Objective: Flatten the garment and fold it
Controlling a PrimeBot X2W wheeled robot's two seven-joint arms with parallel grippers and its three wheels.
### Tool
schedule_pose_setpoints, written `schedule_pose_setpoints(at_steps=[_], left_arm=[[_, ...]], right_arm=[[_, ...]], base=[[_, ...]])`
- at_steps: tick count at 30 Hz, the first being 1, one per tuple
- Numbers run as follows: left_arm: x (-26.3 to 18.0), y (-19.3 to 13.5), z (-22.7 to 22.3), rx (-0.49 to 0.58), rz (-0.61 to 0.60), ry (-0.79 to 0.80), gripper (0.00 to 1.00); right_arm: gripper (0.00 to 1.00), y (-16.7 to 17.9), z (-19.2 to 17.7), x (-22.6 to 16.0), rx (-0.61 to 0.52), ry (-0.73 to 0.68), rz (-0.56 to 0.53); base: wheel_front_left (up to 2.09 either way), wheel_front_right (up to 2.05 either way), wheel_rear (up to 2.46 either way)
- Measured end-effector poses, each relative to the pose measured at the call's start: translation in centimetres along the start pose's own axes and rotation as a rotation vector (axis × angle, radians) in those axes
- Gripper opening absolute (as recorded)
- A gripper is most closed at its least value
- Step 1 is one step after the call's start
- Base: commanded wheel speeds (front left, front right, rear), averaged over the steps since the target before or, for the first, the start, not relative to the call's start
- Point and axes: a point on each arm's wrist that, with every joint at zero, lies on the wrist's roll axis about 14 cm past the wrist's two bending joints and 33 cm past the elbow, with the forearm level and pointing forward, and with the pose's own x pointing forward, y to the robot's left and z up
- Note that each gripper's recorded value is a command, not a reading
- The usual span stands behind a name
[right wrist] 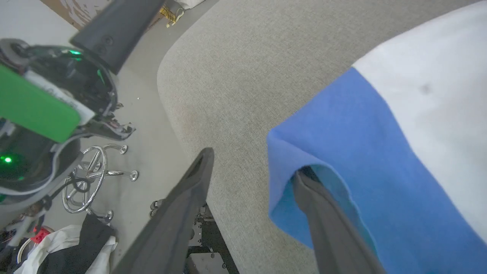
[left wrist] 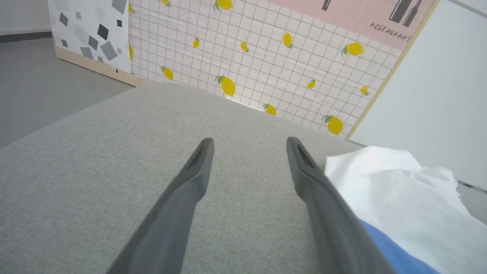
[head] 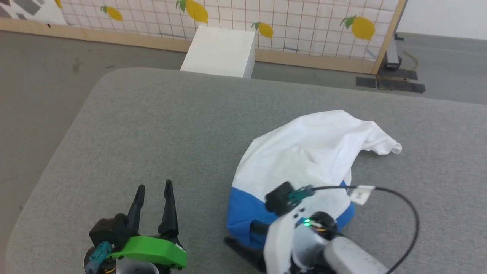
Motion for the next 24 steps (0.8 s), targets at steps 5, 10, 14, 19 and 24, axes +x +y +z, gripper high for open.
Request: schedule_pose_setpoints(at_steps=[5, 10, 14, 19, 24], left_arm=[[0.1, -0.7, 0.0, -0.005, -0.025, -0.001, 1.00], [0.4, -1.5, 0.1, -0.009, -0.052, -0.005, 1.00], [0.6, -2.3, 0.0, -0.012, -0.075, -0.003, 1.00], [0.8, -2.7, -0.1, -0.014, -0.087, 0.000, 1.00], [1.0, -2.8, -0.5, -0.013, -0.089, 0.010, 1.00]], right_arm=[[1.00, -3.1, 1.8, -3.5, 0.089, -0.075, -0.059], [1.00, -8.2, 5.0, -8.9, 0.137, -0.280, -0.231], [1.00, -11.8, 6.2, -13.5, 0.158, -0.442, -0.404], [1.00, -15.1, 5.6, -17.8, 0.166, -0.552, -0.604], [1.00, -17.5, 3.0, -18.7, 0.175, -0.479, -0.734]], base=[[0.00, 0.00, 0.00], [0.00, 0.00, 0.00], [0.00, 0.00, 0.00], [0.00, 0.00, 0.00], [0.00, 0.00, 0.00]])
